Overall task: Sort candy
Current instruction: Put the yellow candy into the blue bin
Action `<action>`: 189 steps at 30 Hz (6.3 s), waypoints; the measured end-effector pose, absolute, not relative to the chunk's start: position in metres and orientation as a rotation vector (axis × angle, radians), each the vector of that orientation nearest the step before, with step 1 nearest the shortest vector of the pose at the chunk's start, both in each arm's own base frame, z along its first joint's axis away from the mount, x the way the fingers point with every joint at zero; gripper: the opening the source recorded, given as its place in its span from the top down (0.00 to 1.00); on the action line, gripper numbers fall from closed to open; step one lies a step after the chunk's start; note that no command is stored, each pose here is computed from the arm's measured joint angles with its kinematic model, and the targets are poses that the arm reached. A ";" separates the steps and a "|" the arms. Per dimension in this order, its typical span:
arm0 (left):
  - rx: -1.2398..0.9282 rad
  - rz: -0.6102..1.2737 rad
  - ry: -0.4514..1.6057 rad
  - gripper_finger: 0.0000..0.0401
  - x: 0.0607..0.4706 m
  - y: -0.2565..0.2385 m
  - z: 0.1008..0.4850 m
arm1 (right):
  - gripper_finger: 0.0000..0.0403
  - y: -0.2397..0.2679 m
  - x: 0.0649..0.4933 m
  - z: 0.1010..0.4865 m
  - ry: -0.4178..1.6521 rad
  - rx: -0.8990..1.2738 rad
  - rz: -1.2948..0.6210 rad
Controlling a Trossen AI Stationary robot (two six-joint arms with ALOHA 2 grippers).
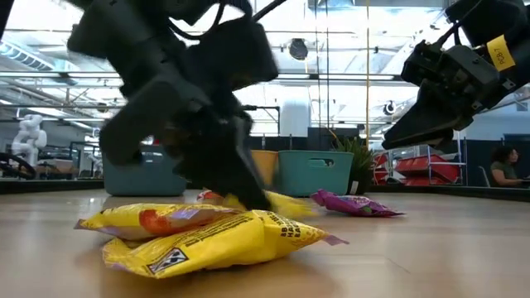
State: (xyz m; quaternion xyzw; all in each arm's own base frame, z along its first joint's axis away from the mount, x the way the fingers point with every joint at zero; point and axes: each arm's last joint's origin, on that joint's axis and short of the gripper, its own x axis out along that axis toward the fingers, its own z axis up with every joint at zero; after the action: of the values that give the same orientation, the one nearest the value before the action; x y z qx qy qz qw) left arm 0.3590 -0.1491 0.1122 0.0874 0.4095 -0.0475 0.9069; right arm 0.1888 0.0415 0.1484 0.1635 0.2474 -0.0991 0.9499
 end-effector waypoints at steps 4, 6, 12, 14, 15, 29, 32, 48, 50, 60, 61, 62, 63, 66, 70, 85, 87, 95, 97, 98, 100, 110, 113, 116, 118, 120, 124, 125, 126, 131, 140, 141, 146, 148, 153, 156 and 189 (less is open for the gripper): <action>0.148 -0.014 0.822 0.92 0.349 -0.132 0.162 | 0.68 0.041 0.189 0.148 0.508 0.328 -0.202; 0.120 0.111 0.838 0.92 0.335 -0.115 0.191 | 0.68 0.041 0.188 0.148 0.513 0.321 -0.202; 0.080 0.394 0.780 0.93 0.280 -0.055 0.259 | 0.68 0.041 0.188 0.148 0.512 0.300 -0.200; 0.042 0.480 0.781 0.93 0.254 -0.034 0.269 | 0.68 0.041 0.188 0.148 0.512 0.300 -0.200; 0.015 0.527 0.782 0.93 0.242 -0.024 0.270 | 0.68 0.041 0.188 0.148 0.512 0.300 -0.200; -0.285 0.855 0.483 0.79 0.169 0.040 0.221 | 0.68 0.041 0.189 0.148 0.506 0.279 -0.195; -0.298 0.899 0.481 0.73 0.168 0.048 0.221 | 0.68 0.041 0.189 0.149 0.499 0.270 -0.194; -0.488 0.594 0.552 0.64 0.171 0.046 0.218 | 0.68 0.037 0.190 0.150 0.496 0.231 -0.202; -0.509 0.486 0.576 0.65 0.174 0.038 0.218 | 0.68 0.037 0.190 0.150 0.496 0.231 -0.202; -0.390 0.117 0.505 0.65 0.192 -0.038 0.224 | 0.68 0.037 0.190 0.149 0.496 0.231 -0.202; -0.366 0.114 0.490 0.65 0.195 -0.047 0.223 | 0.68 0.037 0.190 0.149 0.496 0.231 -0.202; -0.341 0.111 0.481 0.65 0.198 -0.056 0.220 | 0.68 0.037 0.190 0.149 0.496 0.231 -0.202; -0.322 0.106 0.474 0.65 0.202 -0.066 0.216 | 0.68 0.037 0.190 0.149 0.496 0.233 -0.202; -0.279 0.094 0.460 0.65 0.214 -0.090 0.201 | 0.68 0.037 0.190 0.149 0.495 0.234 -0.203; -0.213 0.073 0.521 0.65 0.239 -0.124 0.188 | 0.68 0.037 0.190 0.150 0.495 0.235 -0.203; -0.234 -0.097 0.837 0.65 0.337 -0.205 0.138 | 0.68 0.038 0.193 0.154 0.446 0.267 -0.187; -0.283 -0.100 0.889 0.65 0.338 -0.205 0.127 | 0.68 0.038 0.193 0.154 0.445 0.282 -0.191; -0.309 -0.128 0.959 0.78 0.337 -0.205 0.118 | 0.68 0.038 0.193 0.154 0.440 0.288 -0.191; -0.272 -0.143 0.955 0.88 0.338 -0.203 0.118 | 0.68 0.038 0.193 0.155 0.431 0.287 -0.188; -0.258 -0.149 0.952 0.93 0.339 -0.202 0.118 | 0.68 0.038 0.194 0.155 0.429 0.287 -0.187; -0.258 -0.164 0.949 0.96 0.342 -0.198 0.119 | 0.68 0.038 0.194 0.156 0.423 0.288 -0.186; -0.196 -0.208 0.858 0.99 0.337 -0.183 0.168 | 0.68 0.038 0.194 0.156 0.418 0.290 -0.185; -0.161 -0.183 0.831 0.99 0.329 -0.178 0.189 | 0.68 0.038 0.194 0.156 0.418 0.290 -0.185; -0.091 -0.105 0.815 0.99 0.317 -0.169 0.207 | 0.68 0.038 0.194 0.156 0.417 0.292 -0.185; -0.051 -0.063 0.802 0.99 0.307 -0.161 0.214 | 0.68 0.038 0.194 0.157 0.408 0.295 -0.183; -0.012 -0.038 0.783 0.99 0.296 -0.152 0.218 | 0.68 0.038 0.195 0.157 0.405 0.297 -0.183; -0.008 0.051 0.734 0.99 0.272 -0.126 0.225 | 0.68 0.038 0.195 0.159 0.392 0.302 -0.180; -0.014 0.074 0.725 0.99 0.266 -0.118 0.225 | 0.68 0.038 0.195 0.159 0.391 0.302 -0.180; -0.031 0.096 0.716 0.99 0.260 -0.110 0.225 | 0.68 0.038 0.195 0.159 0.391 0.302 -0.180; -0.106 0.204 0.656 1.00 0.228 -0.065 0.228 | 0.68 0.038 0.196 0.159 0.383 0.302 -0.178; -0.175 0.450 0.564 1.00 0.180 0.005 0.226 | 0.68 0.038 0.196 0.161 0.363 0.300 -0.177; -0.187 0.489 0.560 1.00 0.177 0.012 0.226 | 0.68 0.039 0.196 0.162 0.358 0.302 -0.176; -0.219 0.675 0.599 0.99 0.162 0.046 0.223 | 0.68 0.039 0.197 0.163 0.346 0.305 -0.174; -0.233 0.698 0.604 0.99 0.159 0.056 0.223 | 0.68 0.039 0.197 0.163 0.346 0.305 -0.174; -0.296 0.798 0.579 0.94 0.153 0.073 0.223 | 0.68 0.039 0.197 0.163 0.347 0.305 -0.174; -0.304 0.822 0.577 0.87 0.151 0.076 0.223 | 0.68 0.039 0.197 0.163 0.347 0.304 -0.174; -0.692 0.257 0.591 0.73 0.217 -0.011 0.200 | 0.68 0.039 0.197 0.164 0.340 0.292 -0.170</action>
State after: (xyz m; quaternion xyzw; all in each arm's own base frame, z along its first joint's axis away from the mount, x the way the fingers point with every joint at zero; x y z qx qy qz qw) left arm 0.2170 -0.0108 0.1999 -0.3331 0.2844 0.1237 0.8904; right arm 0.1972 0.0387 0.1635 0.1445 0.1686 -0.0840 0.9714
